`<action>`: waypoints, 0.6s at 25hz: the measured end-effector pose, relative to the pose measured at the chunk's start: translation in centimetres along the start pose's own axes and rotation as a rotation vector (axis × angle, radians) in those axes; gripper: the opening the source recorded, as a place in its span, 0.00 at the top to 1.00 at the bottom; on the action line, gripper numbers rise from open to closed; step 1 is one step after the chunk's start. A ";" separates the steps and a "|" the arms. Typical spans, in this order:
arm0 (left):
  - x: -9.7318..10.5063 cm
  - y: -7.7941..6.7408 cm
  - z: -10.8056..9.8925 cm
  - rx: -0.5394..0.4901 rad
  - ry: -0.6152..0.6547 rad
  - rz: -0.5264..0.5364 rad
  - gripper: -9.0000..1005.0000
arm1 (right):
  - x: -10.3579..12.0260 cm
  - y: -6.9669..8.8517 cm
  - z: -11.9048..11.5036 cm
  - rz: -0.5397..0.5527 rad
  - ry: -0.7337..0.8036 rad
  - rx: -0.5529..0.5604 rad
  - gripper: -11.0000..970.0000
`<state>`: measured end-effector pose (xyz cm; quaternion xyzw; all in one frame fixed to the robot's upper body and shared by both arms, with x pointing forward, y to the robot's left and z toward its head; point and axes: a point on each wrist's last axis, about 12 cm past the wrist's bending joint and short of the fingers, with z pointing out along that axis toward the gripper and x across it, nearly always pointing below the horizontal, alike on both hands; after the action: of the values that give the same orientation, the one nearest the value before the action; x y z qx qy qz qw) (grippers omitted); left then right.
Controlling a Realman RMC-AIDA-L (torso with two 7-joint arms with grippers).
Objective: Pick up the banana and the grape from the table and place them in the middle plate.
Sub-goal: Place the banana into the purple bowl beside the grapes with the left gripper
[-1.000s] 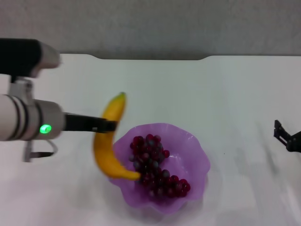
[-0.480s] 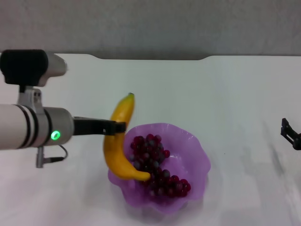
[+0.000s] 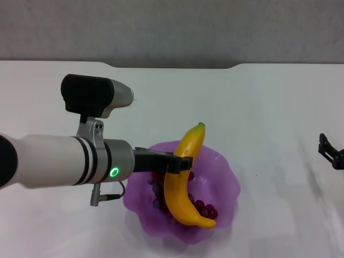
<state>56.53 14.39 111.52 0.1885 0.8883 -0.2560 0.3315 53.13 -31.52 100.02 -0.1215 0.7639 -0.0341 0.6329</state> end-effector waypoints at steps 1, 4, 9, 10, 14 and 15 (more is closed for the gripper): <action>0.0 0.1 0.1 -0.002 0.000 -0.002 0.51 | 0.0 0.0 0.0 -0.001 0.000 -0.001 0.08; 0.0 0.4 0.3 -0.007 -0.003 -0.017 0.51 | 0.0 0.1 0.0 -0.001 0.001 -0.003 0.08; -0.2 0.7 0.4 -0.006 -0.030 -0.043 0.51 | 0.0 0.1 0.0 -0.002 0.000 -0.005 0.08; -0.3 0.7 0.4 -0.006 -0.032 -0.043 0.51 | 0.0 0.1 0.0 -0.002 0.001 -0.005 0.08; -0.4 0.6 0.3 -0.006 -0.039 -0.035 0.43 | 0.0 0.2 0.0 -0.002 0.001 -0.008 0.08; -0.6 0.6 0.1 -0.009 -0.046 -0.024 0.39 | 0.0 0.2 0.0 -0.002 0.001 -0.007 0.08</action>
<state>57.29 14.76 111.62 0.1703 0.8837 -0.2602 0.3498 53.11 -31.32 99.96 -0.1244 0.7641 -0.0319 0.6321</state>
